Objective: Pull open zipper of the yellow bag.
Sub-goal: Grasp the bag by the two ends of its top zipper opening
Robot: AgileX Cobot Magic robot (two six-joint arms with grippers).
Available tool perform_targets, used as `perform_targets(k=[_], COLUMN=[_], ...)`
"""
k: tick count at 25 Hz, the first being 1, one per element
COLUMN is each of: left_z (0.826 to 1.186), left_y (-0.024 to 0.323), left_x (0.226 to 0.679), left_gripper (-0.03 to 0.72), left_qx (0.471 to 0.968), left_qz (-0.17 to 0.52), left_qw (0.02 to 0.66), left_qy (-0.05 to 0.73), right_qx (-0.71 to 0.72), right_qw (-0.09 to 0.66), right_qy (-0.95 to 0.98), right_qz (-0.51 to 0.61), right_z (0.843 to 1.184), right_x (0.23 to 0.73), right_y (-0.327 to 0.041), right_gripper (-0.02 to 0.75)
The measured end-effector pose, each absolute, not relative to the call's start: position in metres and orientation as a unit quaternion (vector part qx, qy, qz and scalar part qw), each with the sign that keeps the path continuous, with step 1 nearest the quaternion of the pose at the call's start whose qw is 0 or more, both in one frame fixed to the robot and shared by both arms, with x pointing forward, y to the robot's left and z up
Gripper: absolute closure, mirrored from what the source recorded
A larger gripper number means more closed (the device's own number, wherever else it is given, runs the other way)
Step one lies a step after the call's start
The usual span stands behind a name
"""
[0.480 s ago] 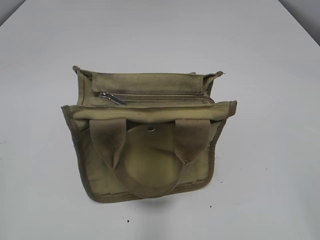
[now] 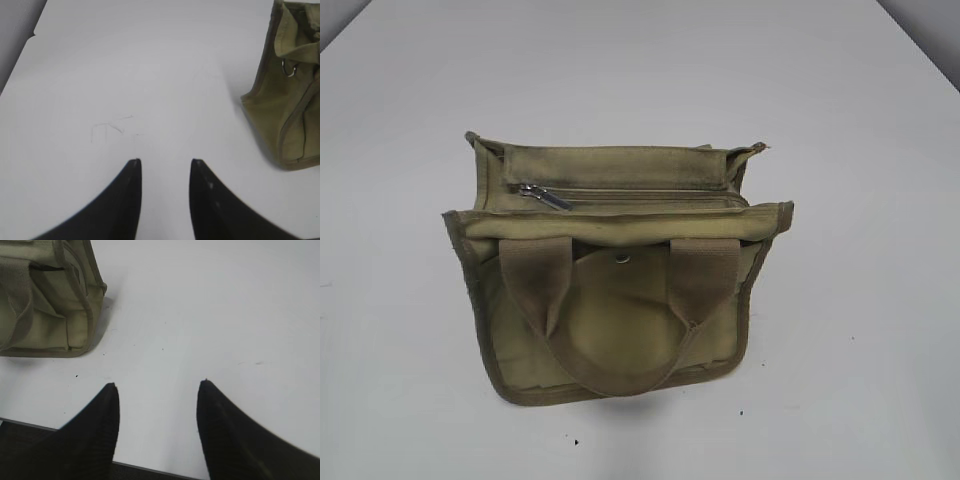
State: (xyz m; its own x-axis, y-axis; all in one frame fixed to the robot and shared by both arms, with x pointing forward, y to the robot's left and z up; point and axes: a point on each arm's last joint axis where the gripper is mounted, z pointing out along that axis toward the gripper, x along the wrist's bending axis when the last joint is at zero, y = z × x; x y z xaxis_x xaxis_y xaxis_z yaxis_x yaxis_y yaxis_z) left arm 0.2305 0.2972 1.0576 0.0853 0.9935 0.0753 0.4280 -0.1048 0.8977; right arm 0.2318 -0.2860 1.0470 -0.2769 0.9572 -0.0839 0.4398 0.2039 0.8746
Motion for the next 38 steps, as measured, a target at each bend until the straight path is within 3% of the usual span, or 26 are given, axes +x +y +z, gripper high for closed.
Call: perform_targets(k=[29, 31, 38], left_z=[1.059, 1.064, 1.087], left_y=[0.296, 0.293, 0.269], left_x=[0.235, 0.243, 0.296], left_gripper=[0.432, 0.432, 0.432], left_qx=[0.642, 0.642, 0.588], left_qz=[0.369, 0.352, 0.225], left_qw=[0.369, 0.382, 0.52], left_qy=[0.562, 0.564, 0.577], right_qx=[0.499, 0.499, 0.505], right_qw=[0.335, 0.335, 0.291], right_qy=[0.7, 0.7, 0.716], right_qz=[0.386, 0.386, 0.384], right_z=[1.047, 1.047, 1.048], right_x=[0.232, 0.232, 0.243], right_y=[-0.286, -0.286, -0.282], right_gripper=[0.342, 0.342, 0.342])
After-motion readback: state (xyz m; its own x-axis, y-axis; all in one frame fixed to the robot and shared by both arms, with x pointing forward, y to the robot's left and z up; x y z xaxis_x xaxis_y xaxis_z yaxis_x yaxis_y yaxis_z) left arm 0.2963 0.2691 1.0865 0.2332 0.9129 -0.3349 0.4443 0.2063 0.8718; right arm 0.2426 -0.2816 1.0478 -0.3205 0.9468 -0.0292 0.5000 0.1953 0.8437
